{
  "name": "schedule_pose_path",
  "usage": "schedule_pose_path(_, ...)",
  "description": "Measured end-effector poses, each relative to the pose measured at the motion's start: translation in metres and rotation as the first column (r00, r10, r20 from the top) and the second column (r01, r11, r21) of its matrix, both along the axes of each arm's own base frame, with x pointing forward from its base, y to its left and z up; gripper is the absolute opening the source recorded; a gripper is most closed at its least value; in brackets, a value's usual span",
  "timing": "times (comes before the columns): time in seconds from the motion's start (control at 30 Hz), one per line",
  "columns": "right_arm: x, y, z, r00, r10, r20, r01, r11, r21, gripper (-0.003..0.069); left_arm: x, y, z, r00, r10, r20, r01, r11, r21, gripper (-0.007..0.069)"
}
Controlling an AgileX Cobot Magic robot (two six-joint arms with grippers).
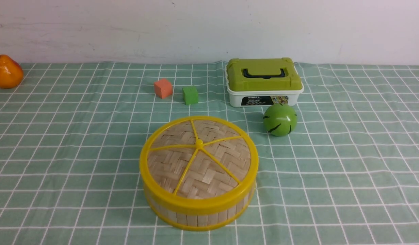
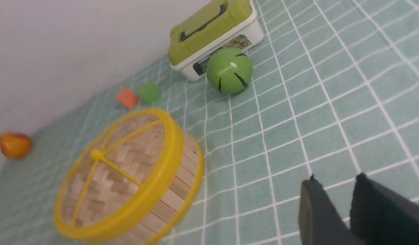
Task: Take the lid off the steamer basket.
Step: Use the right arm to lift the lid of the steamer
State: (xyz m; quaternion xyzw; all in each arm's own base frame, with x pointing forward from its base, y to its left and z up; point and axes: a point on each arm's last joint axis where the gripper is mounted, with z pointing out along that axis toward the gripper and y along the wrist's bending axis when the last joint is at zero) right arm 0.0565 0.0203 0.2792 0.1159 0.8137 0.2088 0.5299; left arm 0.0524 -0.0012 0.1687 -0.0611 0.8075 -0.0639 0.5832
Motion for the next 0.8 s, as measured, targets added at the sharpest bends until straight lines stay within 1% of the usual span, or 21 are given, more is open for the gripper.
schedule_pose_path(0.03,0.003,0.001,0.012,0.998,0.044,-0.038,-0.047,0.995,-0.084,0.0036,0.0,0.0,0.0,1.0,0.0,0.0,0.0,1.0,0.0,0.0239)
schedule_pose_path(0.07,0.005,0.001,0.019,0.997,0.063,-0.053,-0.069,0.99,-0.122,0.0024,0.0,0.0,0.0,1.0,0.0,0.0,0.0,1.0,0.0,0.0239)
schedule_pose_path(0.1,0.015,0.002,0.044,0.984,0.134,-0.121,-0.16,0.958,-0.239,-0.0007,0.0,0.0,0.0,1.0,0.0,0.0,0.0,1.0,0.0,0.0239)
schedule_pose_path(0.13,0.024,0.002,0.062,0.97,0.18,-0.166,-0.223,0.928,-0.297,-0.0015,0.0,0.0,0.0,1.0,0.0,0.0,0.0,1.0,0.0,0.0239)
schedule_pose_path(0.17,0.024,0.003,0.068,0.965,0.198,-0.171,-0.245,0.915,-0.32,-0.0018,0.0,0.0,0.0,1.0,0.0,0.0,0.0,1.0,0.0,0.0239)
schedule_pose_path(0.2,0.035,0.004,0.084,0.938,0.257,-0.235,-0.33,0.868,-0.372,-0.002,0.0,0.0,0.0,1.0,0.0,0.0,0.0,1.0,0.0,0.0239)
schedule_pose_path(0.23,0.039,0.004,0.085,0.93,0.265,-0.253,-0.347,0.861,-0.372,-0.002,0.0,0.0,0.0,1.0,0.0,0.0,0.0,1.0,0.0,0.0239)
schedule_pose_path(0.27,0.052,0.006,0.102,0.891,0.333,-0.309,-0.439,0.805,-0.399,-0.002,0.0,0.0,0.0,1.0,0.0,0.0,0.0,1.0,0.0,0.0239)
schedule_pose_path(0.33,0.07,0.009,0.116,0.845,0.395,-0.36,-0.521,0.759,-0.391,-0.0019,0.0,0.0,0.0,1.0,0.0,0.0,0.0,1.0,0.0,0.0239)
schedule_pose_path(0.37,0.073,0.01,0.115,0.838,0.4,-0.371,-0.531,0.755,-0.384,-0.0018,0.0,0.0,0.0,1.0,0.0,0.0,0.0,1.0,0.0,0.0239)
schedule_pose_path(0.4,0.09,0.012,0.123,0.816,0.432,-0.385,-0.565,0.739,-0.367,-0.0018,0.0,0.0,0.0,1.0,0.0,0.0,0.0,1.0,0.0,0.0239)
schedule_pose_path(0.43,0.104,0.014,0.131,0.806,0.449,-0.387,-0.58,0.73,-0.361,-0.0014,0.0,0.0,0.0,1.0,0.0,0.0,0.0,1.0,0.0,0.0239)
schedule_pose_path(0.53,0.137,0.024,0.134,0.766,0.486,-0.42,-0.63,0.699,-0.339,-0.0007,0.0,0.0,0.0,1.0,0.0,0.0,0.0,1.0,0.0,0.0239)
schedule_pose_path(0.6,0.156,0.036,0.133,0.732,0.516,-0.445,-0.67,0.665,-0.331,-0.0005,0.0,0.0,0.0,1.0,0.0,0.0,0.0,1.0,0.0,0.0239)
schedule_pose_path(0.63,0.169,0.051,0.134,0.704,0.538,-0.463,-0.7,0.634,-0.329,-0.0003,0.0,0.0,0.0,1.0,0.0,0.0,0.0,1.0,0.0,0.0239)
schedule_pose_path(0.67,0.174,0.053,0.132,0.698,0.536,-0.475,-0.705,0.629,-0.327,-0.0003,0.0,0.0,0.0,1.0,0.0,0.0,0.0,1.0,0.0,0.0239)
schedule_pose_path(0.77,0.198,0.081,0.126,0.657,0.543,-0.523,-0.743,0.58,-0.333,-0.0003,0.0,0.0,0.0,1.0,0.0,0.0,0.0,1.0,0.0,0.0239)
schedule_pose_path(0.8,0.212,0.1,0.121,0.638,0.54,-0.55,-0.761,0.553,-0.339,0.0,0.0,0.0,0.0,1.0,0.0,0.0,0.0,1.0,0.0,0.0239)
